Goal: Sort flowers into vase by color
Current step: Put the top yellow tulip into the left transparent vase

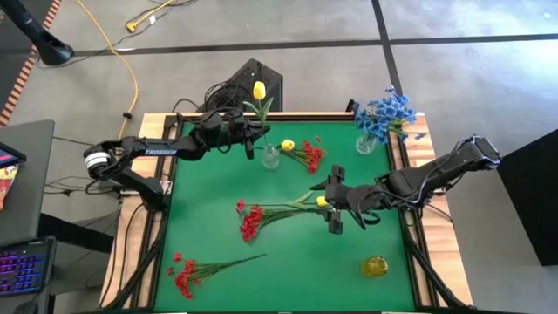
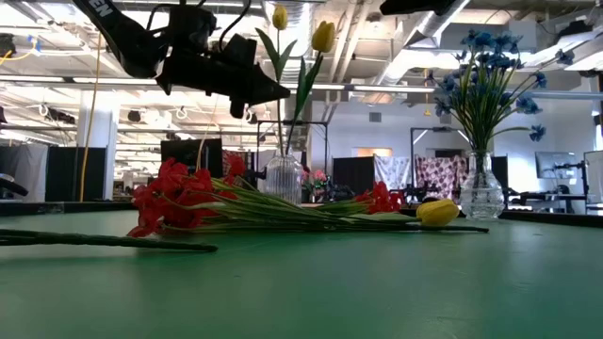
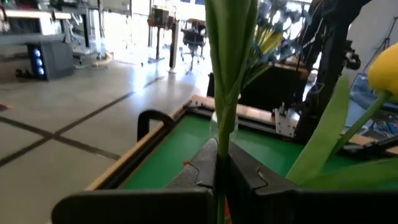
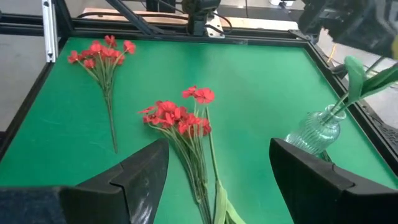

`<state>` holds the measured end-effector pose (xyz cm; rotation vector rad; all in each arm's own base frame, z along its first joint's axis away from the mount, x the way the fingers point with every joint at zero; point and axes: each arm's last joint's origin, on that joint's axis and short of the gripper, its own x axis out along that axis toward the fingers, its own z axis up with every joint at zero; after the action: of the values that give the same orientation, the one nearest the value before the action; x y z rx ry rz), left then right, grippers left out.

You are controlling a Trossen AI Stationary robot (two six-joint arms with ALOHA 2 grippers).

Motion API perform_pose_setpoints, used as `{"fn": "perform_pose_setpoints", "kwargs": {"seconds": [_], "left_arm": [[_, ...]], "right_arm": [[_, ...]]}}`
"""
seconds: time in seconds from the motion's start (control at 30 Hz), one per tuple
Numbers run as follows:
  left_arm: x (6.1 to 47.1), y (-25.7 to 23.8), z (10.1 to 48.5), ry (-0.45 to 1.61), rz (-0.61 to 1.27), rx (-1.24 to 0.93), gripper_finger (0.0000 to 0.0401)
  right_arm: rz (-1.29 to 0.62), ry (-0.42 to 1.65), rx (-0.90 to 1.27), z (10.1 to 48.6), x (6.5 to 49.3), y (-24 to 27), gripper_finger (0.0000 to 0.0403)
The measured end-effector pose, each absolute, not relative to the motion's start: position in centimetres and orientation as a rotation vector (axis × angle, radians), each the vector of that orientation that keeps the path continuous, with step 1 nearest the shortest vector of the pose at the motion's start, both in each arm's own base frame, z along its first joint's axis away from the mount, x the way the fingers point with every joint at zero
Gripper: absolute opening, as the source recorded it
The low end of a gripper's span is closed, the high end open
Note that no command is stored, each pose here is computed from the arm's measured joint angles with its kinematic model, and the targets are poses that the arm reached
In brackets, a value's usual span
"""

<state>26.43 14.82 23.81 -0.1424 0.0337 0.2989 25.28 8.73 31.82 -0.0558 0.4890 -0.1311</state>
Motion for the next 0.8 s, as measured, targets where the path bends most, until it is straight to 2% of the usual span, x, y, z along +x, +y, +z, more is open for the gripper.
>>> {"fn": "perform_pose_setpoints", "kwargs": {"seconds": [0.57, 0.67, 0.8], "left_arm": [[26.73, 14.11, 22.94, 0.116, 0.32, -0.196, 0.0003], [26.69, 14.16, 22.9, 0.118, 0.316, -0.213, 0.0021], [26.68, 14.13, 22.81, 0.126, 0.312, -0.221, 0.0066]], "right_arm": [[-0.13, 0.486, -0.054, 31.86, 25.29, 8.75, 0.0305], [-0.131, 0.491, -0.057, 31.81, 25.27, 8.73, 0.0305], [-0.142, 0.493, -0.054, 31.81, 25.37, 8.42, 0.0305]]}}
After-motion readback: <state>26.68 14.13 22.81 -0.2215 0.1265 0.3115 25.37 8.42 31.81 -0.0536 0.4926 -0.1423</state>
